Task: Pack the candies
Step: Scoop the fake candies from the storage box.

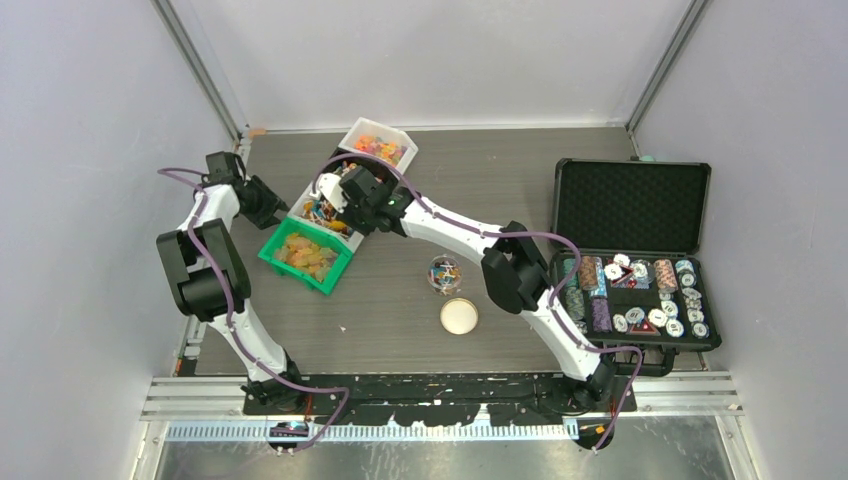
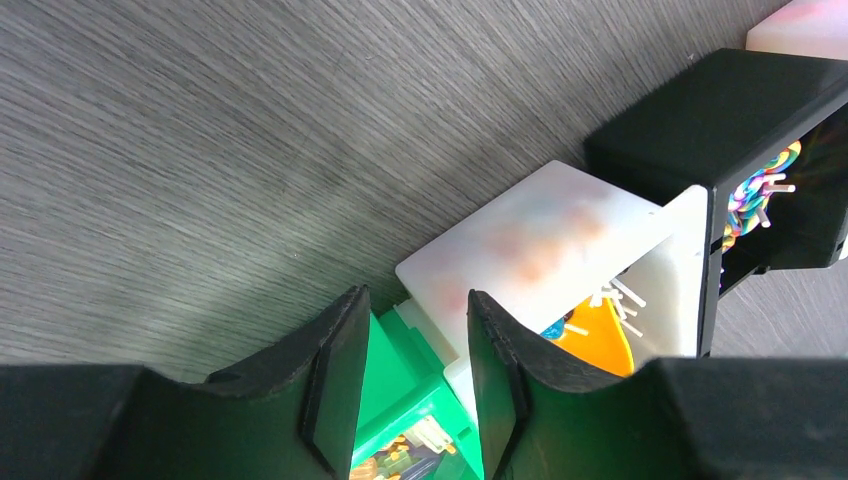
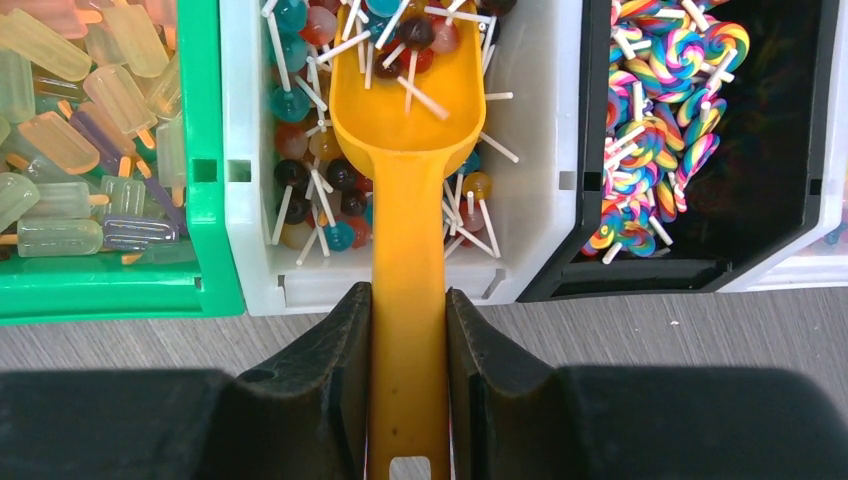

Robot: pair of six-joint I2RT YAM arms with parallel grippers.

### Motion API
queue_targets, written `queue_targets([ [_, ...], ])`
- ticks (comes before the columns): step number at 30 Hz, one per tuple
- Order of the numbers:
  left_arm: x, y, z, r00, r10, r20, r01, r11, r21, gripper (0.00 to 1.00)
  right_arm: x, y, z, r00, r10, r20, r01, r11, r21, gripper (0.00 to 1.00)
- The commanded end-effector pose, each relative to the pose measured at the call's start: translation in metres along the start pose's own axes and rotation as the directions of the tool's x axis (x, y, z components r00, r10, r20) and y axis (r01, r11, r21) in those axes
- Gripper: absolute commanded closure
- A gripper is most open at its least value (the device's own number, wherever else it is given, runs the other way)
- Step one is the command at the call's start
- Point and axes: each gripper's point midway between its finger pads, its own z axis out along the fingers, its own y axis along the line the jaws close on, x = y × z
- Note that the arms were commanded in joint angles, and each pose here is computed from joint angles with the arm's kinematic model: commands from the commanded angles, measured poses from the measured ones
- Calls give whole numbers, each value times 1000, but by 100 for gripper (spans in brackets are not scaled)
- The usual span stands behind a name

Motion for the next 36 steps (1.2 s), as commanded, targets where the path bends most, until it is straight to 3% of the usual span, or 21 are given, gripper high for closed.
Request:
queue_targets([
  [1,-15,-6,-10,999,-1,38,1,1000,22,57,-41,-12,-30,992,33,125,-36,999,23,100],
  [8,-24,-7,-18,997,-17,74,15,1000,26,56,-56,-24,-58,985,39,168,-51,997,66,100],
  [16,-22,-8,-20,996,-48,75,45,998,38,53,-37,-22,-59,971,114,209,-125,991,42,100],
  [21,-26,-13,-26,995,-42,88,38,998,50,52,-36,-20,-51,922,208,327,-223,975,9,100],
  [28,-30,-16,-37,993,-33,112,28,998,48,51,-39,-26,-58,868,224,442,-267,963,36,100],
  [31,-34,-19,-50,992,-5,130,1,999,33,45,-42,-34,-67,857,209,471,-274,959,73,100],
  [36,-54,-40,-97,967,48,250,-60,997,42,36,-47,-36,-80,833,208,512,-285,956,76,100],
])
